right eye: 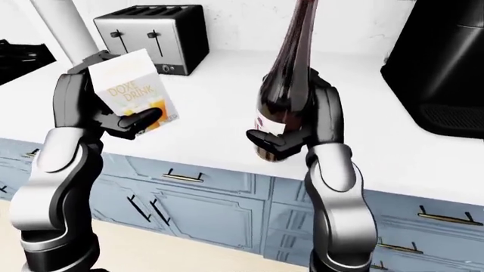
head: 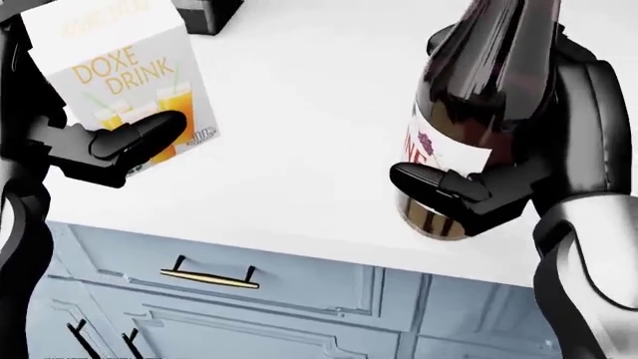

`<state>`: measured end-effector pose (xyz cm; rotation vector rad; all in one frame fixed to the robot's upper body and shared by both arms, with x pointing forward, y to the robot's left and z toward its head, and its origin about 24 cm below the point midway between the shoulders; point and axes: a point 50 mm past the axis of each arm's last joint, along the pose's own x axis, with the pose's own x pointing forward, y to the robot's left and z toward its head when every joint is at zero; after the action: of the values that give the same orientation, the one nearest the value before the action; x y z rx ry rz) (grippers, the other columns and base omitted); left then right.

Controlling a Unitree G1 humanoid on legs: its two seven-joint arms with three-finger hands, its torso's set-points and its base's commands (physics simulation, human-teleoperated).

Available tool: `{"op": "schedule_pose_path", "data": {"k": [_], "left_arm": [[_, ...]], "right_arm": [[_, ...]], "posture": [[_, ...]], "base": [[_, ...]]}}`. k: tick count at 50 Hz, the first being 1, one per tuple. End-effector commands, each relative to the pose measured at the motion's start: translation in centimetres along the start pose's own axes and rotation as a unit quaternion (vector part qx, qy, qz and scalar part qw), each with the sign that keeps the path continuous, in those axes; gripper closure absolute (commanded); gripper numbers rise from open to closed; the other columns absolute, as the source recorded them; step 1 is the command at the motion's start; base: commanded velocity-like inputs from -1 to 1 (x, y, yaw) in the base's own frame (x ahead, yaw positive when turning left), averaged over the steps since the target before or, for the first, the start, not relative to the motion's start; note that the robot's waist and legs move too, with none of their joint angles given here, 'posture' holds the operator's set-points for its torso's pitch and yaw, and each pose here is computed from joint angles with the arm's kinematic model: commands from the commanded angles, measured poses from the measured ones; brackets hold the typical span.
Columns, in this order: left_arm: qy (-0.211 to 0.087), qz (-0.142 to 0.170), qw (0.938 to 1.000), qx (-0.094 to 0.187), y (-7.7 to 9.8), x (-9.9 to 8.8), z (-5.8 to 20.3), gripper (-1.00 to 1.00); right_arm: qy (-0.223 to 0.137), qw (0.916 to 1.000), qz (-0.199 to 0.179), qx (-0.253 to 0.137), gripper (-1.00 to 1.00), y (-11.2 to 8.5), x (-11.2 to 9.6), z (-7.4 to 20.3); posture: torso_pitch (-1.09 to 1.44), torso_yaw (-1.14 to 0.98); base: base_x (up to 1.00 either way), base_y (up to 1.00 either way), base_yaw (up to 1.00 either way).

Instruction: Move the drinks to the dining counter.

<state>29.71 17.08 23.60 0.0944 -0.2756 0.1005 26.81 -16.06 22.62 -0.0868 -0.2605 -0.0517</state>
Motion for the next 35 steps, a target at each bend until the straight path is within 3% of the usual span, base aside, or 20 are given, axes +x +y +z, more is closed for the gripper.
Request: {"op": "schedule_pose_path", "data": {"k": [1, 13, 35], "left_arm": [[-0.044, 0.005, 0.9990, -0.002, 0.12, -0.07, 1.74, 1.00], [-0.046, 0.006, 0.9989, -0.002, 0.20, -0.17, 2.00, 1.00], [-0.045, 0.007, 0.9989, -0.001, 0.40, -0.45, 1.90, 1.00]], "right_arm": [[-0.064, 0.9979, 0.002, 0.002, 1.00, -0.05, -0.20, 2.22], [-0.063, 0.9979, 0.003, 0.010, 1.00, -0.05, -0.26, 2.42], [-0.060, 0.9978, 0.012, 0.025, 1.00, 0.18, -0.42, 2.34]], "posture": [[0.00, 0.00], [0.00, 0.00], [0.00, 0.00]], "base": [[0.00, 0.63, 0.00], [0.00, 0.68, 0.00], [0.00, 0.00, 1.00]]}}
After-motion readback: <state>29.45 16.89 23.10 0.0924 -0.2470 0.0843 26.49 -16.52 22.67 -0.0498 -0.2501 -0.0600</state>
